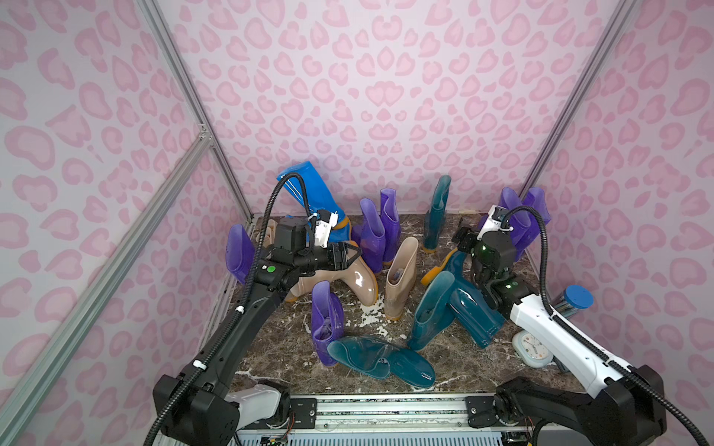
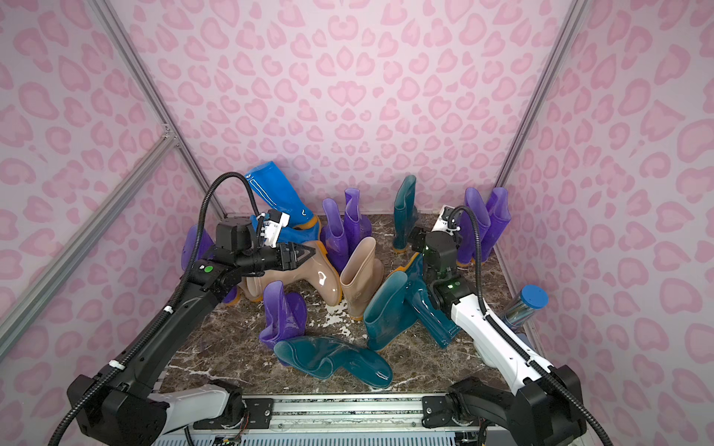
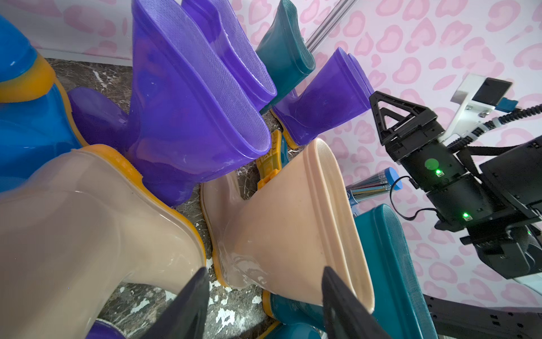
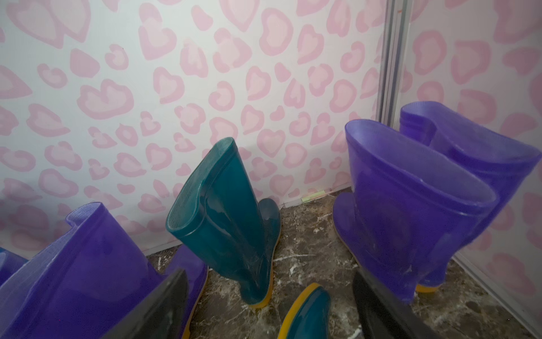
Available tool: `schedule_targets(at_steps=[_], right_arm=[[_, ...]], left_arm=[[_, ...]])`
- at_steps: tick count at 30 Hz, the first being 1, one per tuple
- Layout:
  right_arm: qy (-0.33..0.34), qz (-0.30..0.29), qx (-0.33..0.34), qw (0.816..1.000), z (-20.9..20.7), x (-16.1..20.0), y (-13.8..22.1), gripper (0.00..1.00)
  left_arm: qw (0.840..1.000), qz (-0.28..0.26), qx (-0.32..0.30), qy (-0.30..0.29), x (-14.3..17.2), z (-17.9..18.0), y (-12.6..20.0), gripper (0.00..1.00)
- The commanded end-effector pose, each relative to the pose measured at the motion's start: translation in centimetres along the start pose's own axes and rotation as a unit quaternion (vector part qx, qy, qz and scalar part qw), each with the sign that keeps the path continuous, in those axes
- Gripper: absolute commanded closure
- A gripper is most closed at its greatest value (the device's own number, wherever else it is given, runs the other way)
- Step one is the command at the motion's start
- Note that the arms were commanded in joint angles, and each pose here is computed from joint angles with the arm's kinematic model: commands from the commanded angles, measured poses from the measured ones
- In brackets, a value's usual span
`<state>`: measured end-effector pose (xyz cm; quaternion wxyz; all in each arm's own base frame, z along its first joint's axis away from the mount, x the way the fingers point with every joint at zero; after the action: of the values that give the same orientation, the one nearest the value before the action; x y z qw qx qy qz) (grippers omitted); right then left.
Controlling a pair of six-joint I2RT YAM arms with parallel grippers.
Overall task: Match and arrange rain boots in pairs
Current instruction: Adjust the rain boot at the center of the board.
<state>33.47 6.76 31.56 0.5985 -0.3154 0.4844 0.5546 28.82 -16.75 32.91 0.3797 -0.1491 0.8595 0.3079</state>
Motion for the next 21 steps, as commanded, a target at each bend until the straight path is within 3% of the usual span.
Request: schedule_targets(at_steps=[1,7,10,17,21], right_arm=[[-0.03,0.021,0.063,0.997,-2.8,2.3,1.0,0.14],[-0.108,0.085,0.113,0.984,-10.4,5.9,2.7,0.19],[-0.139,0.099,0.138,0.976,-13.2,7.4,4.3,0.17],[-0.228,0.134,0.203,0.943,-18.7,10.2,6.8,0.11],[-0.266,0.173,0.204,0.926,-20.1,13.0,7.1,0.11]], left_arm=[[1.0,-0.007,0.012,-0.026,-0.4,-0.9,0.3,0.38],[0.999,-0.002,0.02,-0.044,0.0,-2.0,0.1,0.39],[0.999,0.003,0.022,-0.049,0.3,-2.3,-0.2,0.39],[0.999,0.014,0.019,-0.046,0.6,-2.3,-0.6,0.39],[0.999,0.018,0.017,-0.043,0.6,-2.3,-0.6,0.39]])
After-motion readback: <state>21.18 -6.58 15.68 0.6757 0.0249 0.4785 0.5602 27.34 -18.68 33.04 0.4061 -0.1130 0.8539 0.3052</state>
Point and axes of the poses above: each gripper's point midway between its finger pads, its own y axis back along the fingers, its own z axis along the line the jaws close on, x = y × z, the point moved 6 cm from there along y, back along the fingers, and after that the axes turned 5 degrees about -y, right-handed, at the moved point
